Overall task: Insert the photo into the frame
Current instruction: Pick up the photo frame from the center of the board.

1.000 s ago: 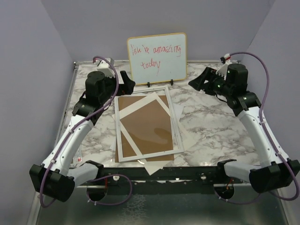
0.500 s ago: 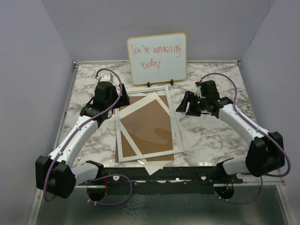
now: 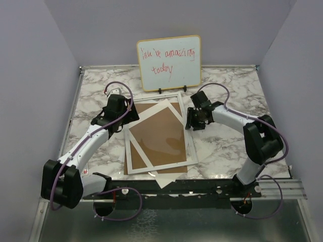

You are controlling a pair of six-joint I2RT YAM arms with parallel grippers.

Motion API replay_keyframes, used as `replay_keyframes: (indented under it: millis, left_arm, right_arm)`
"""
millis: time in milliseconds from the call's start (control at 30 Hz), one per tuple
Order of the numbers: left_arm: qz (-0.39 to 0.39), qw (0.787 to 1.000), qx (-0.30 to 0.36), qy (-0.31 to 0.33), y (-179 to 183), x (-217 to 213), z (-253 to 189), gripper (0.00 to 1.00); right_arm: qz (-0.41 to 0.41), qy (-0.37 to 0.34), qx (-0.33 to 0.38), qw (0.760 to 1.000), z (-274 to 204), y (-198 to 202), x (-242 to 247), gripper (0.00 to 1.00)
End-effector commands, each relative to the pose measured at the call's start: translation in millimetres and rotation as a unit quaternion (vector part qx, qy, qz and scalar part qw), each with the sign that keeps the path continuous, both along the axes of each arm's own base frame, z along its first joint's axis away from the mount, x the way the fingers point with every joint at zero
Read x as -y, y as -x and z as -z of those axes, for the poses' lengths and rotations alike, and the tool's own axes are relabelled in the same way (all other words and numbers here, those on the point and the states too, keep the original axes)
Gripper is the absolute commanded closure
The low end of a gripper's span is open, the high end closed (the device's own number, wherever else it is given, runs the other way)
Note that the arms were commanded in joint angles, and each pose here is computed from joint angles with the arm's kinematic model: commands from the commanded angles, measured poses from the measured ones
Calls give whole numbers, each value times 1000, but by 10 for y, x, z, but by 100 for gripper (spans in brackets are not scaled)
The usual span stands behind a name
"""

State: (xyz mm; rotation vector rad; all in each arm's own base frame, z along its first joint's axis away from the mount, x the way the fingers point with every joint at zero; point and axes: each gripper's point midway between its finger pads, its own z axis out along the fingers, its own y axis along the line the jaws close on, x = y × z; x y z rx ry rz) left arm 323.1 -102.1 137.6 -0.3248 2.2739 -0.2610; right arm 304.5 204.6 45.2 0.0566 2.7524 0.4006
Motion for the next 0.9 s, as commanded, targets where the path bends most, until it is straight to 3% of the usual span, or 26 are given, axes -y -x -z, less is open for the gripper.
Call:
replay_keyframes:
  millis: [0,367,500,567,867]
  left_arm:
    - [-13,1000,-19,-11,32,-45,125,1]
    - [-26,999,-38,-22,58,-101,277,1]
    - [-29,999,-38,-24,33,-110,277,1]
    - [-28,999,-37,-25,15,-106,265,1]
    - [2,999,-25,-33,-75,-45,164,1]
  right_arm:
    - [-11,57,5,998,122,-94,64,53]
    - [-68,73,-12,995,289,8,-44,67]
    - [-65,104,-7,992,229,6,50,92]
    - [-54,115,7,992,122,-4,119,99]
    - [-13,136,67,988,-521,302,556,99]
